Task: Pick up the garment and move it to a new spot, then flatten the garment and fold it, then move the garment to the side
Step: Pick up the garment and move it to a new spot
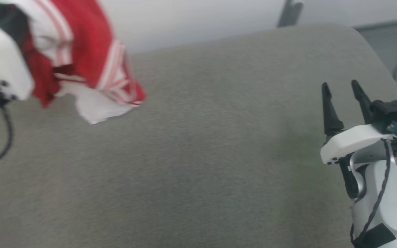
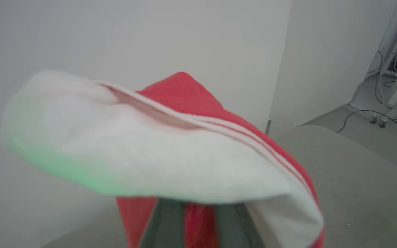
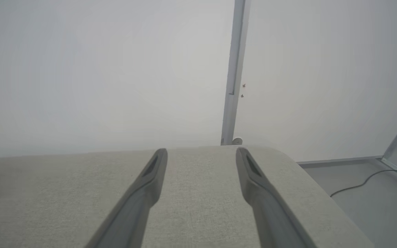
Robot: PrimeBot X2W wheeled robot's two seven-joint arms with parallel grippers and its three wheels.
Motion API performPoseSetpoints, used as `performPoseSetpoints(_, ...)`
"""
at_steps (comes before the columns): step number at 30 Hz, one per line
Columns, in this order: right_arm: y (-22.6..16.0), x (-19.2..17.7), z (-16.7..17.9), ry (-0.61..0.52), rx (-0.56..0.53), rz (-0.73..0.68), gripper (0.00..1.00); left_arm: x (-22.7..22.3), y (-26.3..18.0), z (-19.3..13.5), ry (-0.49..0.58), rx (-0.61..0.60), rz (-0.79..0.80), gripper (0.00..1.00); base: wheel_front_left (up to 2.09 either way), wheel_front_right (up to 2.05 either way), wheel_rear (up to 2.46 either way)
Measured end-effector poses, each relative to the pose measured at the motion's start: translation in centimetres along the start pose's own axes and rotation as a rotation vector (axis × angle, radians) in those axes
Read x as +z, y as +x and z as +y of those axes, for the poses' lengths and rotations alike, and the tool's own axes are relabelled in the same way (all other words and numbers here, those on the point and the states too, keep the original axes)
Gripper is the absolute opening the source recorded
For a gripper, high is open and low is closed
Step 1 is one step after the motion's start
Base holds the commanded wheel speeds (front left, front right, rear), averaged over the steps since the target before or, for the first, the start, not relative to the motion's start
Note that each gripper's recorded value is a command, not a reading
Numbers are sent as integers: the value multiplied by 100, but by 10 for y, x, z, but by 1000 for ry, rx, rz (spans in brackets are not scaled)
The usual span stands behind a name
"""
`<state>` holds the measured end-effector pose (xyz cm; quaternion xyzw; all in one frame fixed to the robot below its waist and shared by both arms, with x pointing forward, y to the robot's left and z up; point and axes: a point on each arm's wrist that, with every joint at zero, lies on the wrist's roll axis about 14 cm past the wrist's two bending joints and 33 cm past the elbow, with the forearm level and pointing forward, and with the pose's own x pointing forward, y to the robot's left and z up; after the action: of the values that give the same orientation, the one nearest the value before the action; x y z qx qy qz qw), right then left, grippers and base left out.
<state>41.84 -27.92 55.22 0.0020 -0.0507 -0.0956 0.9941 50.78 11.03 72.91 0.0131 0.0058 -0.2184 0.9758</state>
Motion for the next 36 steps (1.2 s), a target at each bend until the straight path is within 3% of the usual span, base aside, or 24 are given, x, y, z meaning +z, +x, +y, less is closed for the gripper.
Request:
performPoseSetpoints(8,-15,-17,-38,-2,-103,33,100,-14,39,-86,-46,-240,15,0,0,0,0)
performPoseSetpoints(12,-19,-27,-45,4,-124,56,100,-35,49,-103,-81,-283,63,0,0,0,0)
performPoseSetpoints(22,-19,-48,-30,34,-88,102,100,-132,40,-89,-185,-212,319,0,0,0,0)
performPoseSetpoints(36,-15,-60,3,54,-1,127,100,-278,-31,-54,-277,-33,707,0,0,0,0)
